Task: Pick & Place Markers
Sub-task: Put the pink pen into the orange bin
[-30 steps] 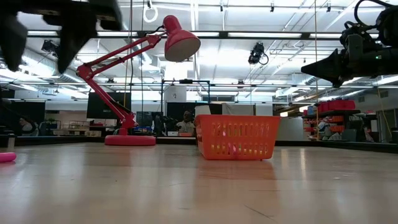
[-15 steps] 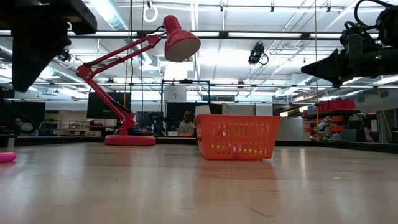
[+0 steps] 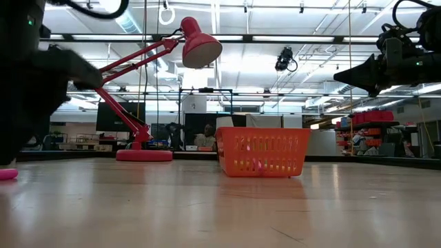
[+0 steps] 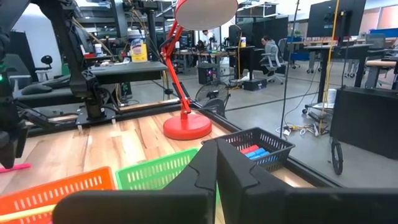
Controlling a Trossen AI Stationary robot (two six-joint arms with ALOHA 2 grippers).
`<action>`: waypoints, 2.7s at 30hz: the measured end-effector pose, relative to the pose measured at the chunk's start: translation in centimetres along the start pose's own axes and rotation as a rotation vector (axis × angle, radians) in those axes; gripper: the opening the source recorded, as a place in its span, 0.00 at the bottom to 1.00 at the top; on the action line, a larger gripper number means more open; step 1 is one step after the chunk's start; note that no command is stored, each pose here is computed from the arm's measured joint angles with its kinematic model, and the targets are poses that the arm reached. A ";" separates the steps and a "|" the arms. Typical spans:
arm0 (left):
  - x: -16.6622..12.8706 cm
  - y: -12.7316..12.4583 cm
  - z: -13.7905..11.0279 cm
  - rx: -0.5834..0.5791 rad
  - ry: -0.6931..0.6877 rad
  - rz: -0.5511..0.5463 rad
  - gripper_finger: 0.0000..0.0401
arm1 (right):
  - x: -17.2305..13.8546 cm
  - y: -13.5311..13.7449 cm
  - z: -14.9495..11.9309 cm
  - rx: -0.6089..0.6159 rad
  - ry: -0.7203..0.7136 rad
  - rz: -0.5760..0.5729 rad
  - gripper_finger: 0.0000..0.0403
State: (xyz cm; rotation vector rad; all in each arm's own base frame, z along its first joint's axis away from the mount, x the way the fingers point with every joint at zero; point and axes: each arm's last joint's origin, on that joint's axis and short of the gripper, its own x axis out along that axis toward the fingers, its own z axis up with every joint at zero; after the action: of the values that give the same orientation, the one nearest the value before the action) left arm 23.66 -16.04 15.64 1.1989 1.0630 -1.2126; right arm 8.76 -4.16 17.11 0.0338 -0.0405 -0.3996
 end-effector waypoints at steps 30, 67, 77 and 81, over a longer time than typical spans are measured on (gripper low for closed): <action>1.8 0.3 0.4 0.042 -0.052 -0.067 0.14 | 0.0 0.0 0.0 0.000 0.000 0.000 0.03; -8.4 -1.3 -2.8 -1.601 -0.305 -0.007 0.06 | 0.0 0.0 0.0 0.000 0.000 0.000 0.03; -9.3 -2.0 -3.3 -2.267 -0.317 -0.052 0.06 | 0.0 0.0 0.0 0.000 0.000 0.000 0.03; -9.3 -2.0 -3.4 -2.532 -0.338 -0.062 0.06 | 0.0 0.0 0.0 0.000 0.001 0.000 0.03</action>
State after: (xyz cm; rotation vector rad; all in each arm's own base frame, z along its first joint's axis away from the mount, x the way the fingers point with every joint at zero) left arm 21.02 -11.69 24.40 -0.9841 1.2492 0.4494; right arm 8.76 -4.16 17.10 0.0339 -0.0400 -0.3997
